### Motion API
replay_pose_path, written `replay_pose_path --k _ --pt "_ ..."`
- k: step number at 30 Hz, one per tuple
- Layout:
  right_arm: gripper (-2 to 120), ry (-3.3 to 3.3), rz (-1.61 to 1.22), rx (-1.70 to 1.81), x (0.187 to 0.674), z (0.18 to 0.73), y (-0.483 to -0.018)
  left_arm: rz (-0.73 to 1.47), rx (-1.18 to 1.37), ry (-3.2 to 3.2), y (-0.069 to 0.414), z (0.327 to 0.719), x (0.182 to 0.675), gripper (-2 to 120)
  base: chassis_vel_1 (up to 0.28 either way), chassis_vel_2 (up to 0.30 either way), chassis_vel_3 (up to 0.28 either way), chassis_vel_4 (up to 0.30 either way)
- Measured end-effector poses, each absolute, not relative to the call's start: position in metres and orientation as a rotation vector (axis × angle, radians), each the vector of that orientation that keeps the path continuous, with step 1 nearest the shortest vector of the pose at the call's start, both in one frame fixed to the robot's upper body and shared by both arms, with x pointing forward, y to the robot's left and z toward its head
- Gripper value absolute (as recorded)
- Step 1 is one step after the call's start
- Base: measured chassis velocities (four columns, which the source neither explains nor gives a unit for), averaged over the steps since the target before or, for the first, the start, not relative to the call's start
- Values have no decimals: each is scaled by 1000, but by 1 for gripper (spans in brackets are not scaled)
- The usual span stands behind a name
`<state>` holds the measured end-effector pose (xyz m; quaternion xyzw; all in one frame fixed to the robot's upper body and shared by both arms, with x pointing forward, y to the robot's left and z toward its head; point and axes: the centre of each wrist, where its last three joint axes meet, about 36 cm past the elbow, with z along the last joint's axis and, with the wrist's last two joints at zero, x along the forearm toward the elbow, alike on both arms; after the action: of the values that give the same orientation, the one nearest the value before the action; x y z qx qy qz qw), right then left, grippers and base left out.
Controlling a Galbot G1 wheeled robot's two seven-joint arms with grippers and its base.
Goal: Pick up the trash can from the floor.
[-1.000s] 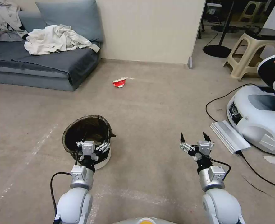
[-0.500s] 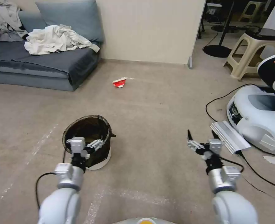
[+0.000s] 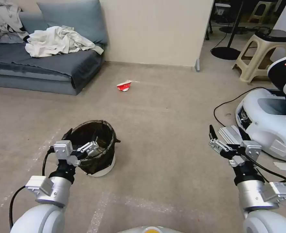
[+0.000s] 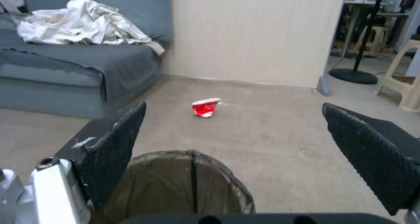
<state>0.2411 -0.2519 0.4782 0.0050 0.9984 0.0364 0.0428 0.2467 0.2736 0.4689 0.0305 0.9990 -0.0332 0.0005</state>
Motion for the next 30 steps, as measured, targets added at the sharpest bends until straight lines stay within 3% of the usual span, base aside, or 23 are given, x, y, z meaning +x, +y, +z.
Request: replay_pose_path --k 15,30 --pt "100 3037 113 -26 245 473 -253 -90 62 3136 272 465 244 100 17 18 16 19" --pt "100 3033 114 -35 245 470 -252 -78 37 3128 273 460 246 100 98 100 102 90"
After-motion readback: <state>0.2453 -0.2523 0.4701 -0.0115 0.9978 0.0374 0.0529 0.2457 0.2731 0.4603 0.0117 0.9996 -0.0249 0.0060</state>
